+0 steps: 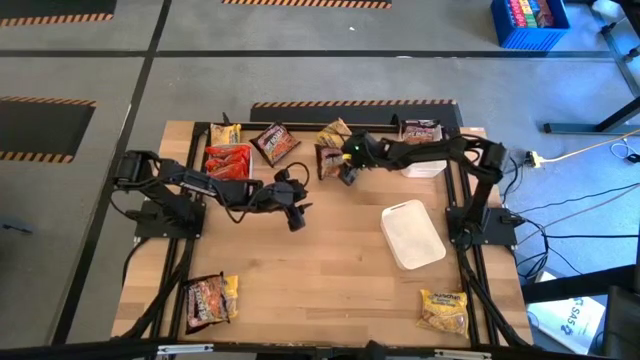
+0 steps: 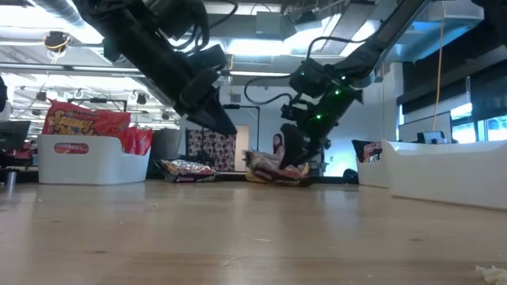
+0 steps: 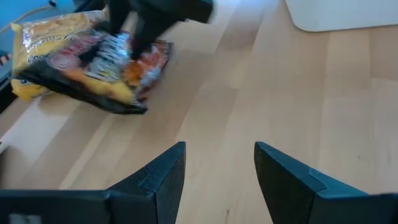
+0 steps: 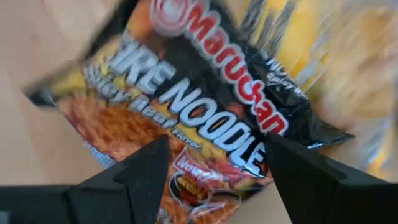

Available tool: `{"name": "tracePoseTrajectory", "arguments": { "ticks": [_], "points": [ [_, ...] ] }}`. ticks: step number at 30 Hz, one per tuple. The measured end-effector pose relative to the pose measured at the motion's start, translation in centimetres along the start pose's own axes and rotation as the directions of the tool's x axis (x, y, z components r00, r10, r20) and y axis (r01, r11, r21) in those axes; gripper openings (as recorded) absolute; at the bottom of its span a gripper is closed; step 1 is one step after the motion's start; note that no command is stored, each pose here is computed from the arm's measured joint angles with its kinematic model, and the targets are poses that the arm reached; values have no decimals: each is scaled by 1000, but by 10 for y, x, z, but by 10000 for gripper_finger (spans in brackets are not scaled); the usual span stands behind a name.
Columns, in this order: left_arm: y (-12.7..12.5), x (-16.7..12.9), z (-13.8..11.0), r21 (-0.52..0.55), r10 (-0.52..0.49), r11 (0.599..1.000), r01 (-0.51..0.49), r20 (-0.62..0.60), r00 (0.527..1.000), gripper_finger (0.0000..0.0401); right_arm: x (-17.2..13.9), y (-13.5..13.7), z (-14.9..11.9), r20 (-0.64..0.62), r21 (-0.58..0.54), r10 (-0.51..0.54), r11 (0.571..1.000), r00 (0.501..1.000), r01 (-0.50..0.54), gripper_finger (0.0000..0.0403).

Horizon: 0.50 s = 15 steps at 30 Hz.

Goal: Sort Maruchan noodles
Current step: Put the top right black noodle into the top right white bin

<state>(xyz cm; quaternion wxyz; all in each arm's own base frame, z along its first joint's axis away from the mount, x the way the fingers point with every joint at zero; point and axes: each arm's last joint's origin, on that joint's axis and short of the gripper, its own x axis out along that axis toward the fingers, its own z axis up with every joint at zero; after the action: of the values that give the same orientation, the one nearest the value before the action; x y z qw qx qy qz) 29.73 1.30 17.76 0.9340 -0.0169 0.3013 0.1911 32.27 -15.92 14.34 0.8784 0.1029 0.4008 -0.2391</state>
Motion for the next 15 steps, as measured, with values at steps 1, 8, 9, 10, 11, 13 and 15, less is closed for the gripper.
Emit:
{"name": "tracePoseTrajectory", "arguments": {
  "ticks": [1, 8, 9, 10, 11, 13, 15],
  "points": [
    [0, 0, 0, -1, 0, 1000, 0, 2, 1000, 184, -1, 4, -3, -26, -9, 13, 1000, 1000, -13, 259],
    [0, 0, 0, -2, 1, 1000, -1, 2, 1000, 184, -7, 45, -11, -89, -54, 117, 991, 989, -122, 259],
    [0, 0, 0, -5, 1, 1000, -1, 2, 1000, 184, -8, 52, -12, -92, -56, 129, 989, 987, -134, 259],
    [0, 0, 0, -13, 1, 1000, -1, 2, 1000, 184, -9, 59, -13, -92, -54, 141, 988, 986, -147, 259],
    [0, 0, 0, -25, -1, 1000, 1, 2, 1000, 184, -10, 66, -14, -91, -61, 154, 985, 984, -159, 259],
    [-2, 3, -1, -41, -36, 999, 36, -3, 999, 184, -12, 78, -16, -89, -81, 175, 980, 981, -182, 259],
    [-6, 7, -6, -42, -78, 996, 76, -29, 997, 184, -15, 88, -18, -94, -103, 185, 976, 978, -194, 259]
  ]
}}
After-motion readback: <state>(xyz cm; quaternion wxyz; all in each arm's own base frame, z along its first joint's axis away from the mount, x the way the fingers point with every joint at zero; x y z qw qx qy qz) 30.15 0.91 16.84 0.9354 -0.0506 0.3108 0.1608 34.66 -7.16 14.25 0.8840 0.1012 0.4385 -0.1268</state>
